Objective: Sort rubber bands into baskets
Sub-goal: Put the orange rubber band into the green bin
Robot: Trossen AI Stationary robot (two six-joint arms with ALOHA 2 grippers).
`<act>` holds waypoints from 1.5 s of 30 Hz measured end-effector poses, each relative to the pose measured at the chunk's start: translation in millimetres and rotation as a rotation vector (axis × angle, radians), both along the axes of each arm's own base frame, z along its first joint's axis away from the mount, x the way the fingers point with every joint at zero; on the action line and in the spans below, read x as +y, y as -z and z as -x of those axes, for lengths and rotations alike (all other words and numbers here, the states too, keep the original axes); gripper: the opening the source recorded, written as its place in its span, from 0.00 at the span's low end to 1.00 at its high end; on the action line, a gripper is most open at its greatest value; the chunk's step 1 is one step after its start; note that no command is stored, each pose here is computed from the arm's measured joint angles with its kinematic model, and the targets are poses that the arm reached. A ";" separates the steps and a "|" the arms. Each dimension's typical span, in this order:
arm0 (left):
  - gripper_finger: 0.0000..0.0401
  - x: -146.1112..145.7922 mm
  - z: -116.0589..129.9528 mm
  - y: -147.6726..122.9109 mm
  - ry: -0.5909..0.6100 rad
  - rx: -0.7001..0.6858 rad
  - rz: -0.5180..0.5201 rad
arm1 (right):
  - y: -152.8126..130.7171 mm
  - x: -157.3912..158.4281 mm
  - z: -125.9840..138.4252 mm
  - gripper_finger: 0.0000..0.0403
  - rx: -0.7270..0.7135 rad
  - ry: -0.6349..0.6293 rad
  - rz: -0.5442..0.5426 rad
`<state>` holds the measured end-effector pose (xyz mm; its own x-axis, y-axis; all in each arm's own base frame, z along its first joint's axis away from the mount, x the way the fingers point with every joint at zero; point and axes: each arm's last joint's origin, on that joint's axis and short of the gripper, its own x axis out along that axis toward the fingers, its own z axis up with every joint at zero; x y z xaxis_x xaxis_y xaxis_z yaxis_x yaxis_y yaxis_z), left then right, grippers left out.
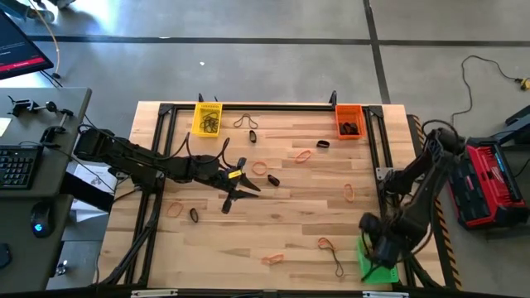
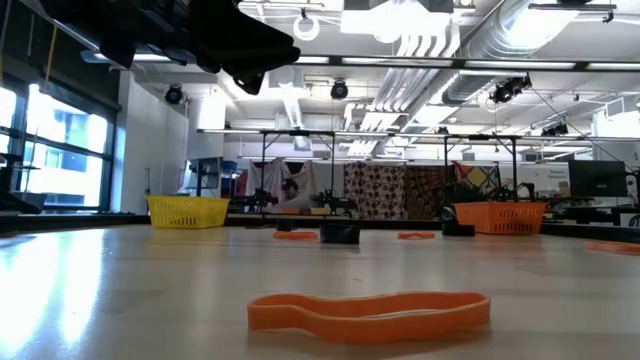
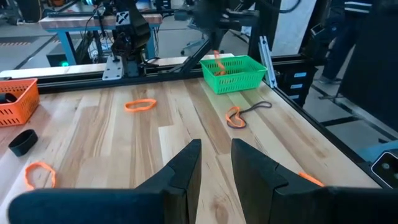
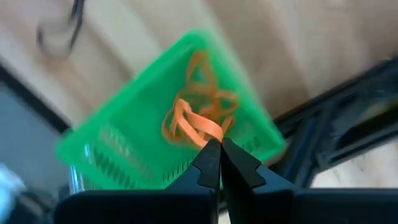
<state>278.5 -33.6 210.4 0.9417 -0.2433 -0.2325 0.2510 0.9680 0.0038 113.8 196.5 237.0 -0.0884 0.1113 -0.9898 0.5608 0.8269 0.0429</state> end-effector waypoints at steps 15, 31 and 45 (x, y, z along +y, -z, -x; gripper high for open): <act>0.20 -0.1 0.0 0.0 -0.001 0.001 0.001 | 28.4 31.7 -4.0 0.02 0.087 -0.207 -0.098; 0.20 -0.1 0.0 0.0 -0.003 0.002 0.007 | 28.0 22.8 -8.0 0.32 0.154 -0.168 -0.065; 0.20 -0.1 0.0 0.0 -0.002 0.002 0.007 | -15.7 20.0 -24.5 0.18 0.121 -0.159 -0.042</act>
